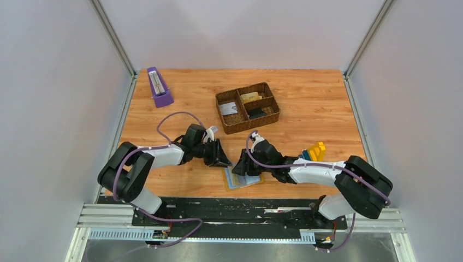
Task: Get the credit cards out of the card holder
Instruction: Remove the credit card from the card holder.
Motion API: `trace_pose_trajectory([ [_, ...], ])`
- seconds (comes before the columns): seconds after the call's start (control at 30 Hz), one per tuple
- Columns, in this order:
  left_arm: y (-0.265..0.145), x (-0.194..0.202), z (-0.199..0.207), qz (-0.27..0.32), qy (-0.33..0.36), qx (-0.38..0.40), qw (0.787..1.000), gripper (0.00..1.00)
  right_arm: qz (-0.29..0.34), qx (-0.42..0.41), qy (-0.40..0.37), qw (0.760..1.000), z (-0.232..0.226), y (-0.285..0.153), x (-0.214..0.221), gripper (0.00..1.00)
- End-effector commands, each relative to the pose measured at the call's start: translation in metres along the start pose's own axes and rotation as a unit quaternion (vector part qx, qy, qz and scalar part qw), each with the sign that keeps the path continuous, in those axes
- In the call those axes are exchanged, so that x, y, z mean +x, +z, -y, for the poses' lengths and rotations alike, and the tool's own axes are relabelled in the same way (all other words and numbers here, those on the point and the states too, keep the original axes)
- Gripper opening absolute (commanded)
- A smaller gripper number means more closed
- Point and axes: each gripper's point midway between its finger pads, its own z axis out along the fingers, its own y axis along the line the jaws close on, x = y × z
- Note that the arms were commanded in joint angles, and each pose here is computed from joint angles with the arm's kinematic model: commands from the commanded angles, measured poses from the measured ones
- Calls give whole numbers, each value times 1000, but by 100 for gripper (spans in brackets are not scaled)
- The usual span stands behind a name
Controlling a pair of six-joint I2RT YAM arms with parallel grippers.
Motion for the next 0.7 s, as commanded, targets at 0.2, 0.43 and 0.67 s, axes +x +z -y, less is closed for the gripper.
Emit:
trace_pose_trajectory([
  [0.2, 7, 1, 3, -11, 10, 12, 1000, 37, 27, -2, -1, 1000, 0, -4, -11, 38],
  [0.43, 8, 0, -1, -12, 13, -3, 1000, 35, 48, 17, 4, 999, 6, -15, -18, 37],
  [0.67, 9, 3, -9, -20, 12, -17, 1000, 19, 66, 51, 13, 996, 24, -33, -23, 39],
])
